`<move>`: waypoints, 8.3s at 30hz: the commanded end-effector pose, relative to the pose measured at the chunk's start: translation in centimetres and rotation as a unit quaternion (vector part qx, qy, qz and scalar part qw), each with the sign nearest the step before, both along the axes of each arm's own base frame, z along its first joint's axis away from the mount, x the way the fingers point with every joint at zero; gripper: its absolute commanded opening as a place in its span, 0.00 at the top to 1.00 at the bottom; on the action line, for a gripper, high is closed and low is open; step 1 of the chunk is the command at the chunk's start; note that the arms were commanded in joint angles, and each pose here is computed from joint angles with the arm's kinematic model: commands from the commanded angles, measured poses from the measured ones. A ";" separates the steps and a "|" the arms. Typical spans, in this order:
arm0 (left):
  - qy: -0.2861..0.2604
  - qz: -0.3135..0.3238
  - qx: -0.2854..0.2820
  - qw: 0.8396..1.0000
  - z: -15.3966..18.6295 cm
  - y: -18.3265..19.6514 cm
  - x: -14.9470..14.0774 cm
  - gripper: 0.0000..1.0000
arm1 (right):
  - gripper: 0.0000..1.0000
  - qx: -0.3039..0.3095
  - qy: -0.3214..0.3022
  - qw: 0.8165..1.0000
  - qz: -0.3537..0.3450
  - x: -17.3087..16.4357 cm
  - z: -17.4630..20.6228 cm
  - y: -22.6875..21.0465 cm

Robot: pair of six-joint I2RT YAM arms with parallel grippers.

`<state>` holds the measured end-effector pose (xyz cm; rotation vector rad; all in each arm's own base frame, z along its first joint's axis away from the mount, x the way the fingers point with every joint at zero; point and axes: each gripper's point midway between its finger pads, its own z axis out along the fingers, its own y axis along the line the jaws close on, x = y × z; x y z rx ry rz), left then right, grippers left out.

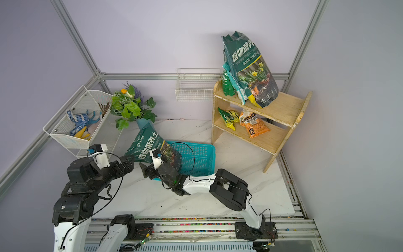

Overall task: Take down the fertilizer bag from the shelf
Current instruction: Place the fertilizer bag in the storage box, then pick up the fertilizer bag from the shelf, then place the fertilizer bag in the storage box.

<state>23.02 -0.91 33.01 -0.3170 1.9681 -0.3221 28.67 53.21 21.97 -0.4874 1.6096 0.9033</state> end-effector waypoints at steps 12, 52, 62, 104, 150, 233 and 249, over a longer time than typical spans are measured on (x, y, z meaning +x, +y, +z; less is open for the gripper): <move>0.011 -0.003 -0.004 1.000 -1.4 -0.1 0.2 0.00 | 0.01 -0.010 -0.078 0.987 -0.139 -1.9 20.4 -14.1; 0.011 -0.008 -0.006 1.000 -1.5 -0.2 0.2 0.00 | 0.00 -0.217 -0.020 0.829 -0.515 10.0 32.2 -45.1; 0.011 -0.009 -0.007 1.000 -1.5 -0.3 0.2 0.00 | 0.00 -0.236 -0.018 0.796 -0.557 12.1 32.4 -48.5; 0.009 -0.009 -0.007 1.000 -1.4 -0.3 0.2 0.00 | 1.00 -0.088 -0.022 0.845 -0.528 9.5 36.2 -51.6; 0.012 -0.003 -0.007 1.000 -1.6 0.0 0.3 0.00 | 1.00 0.005 -0.112 0.908 -0.403 -3.4 39.6 -41.4; 0.010 -0.007 -0.011 1.000 -1.6 -0.2 0.3 0.00 | 1.00 -0.007 -0.073 0.967 -0.245 3.4 7.4 -14.8; 0.009 -0.007 -0.011 1.000 -1.6 -0.2 0.2 0.00 | 1.00 -0.045 -0.080 0.970 -0.226 1.4 -0.5 -12.6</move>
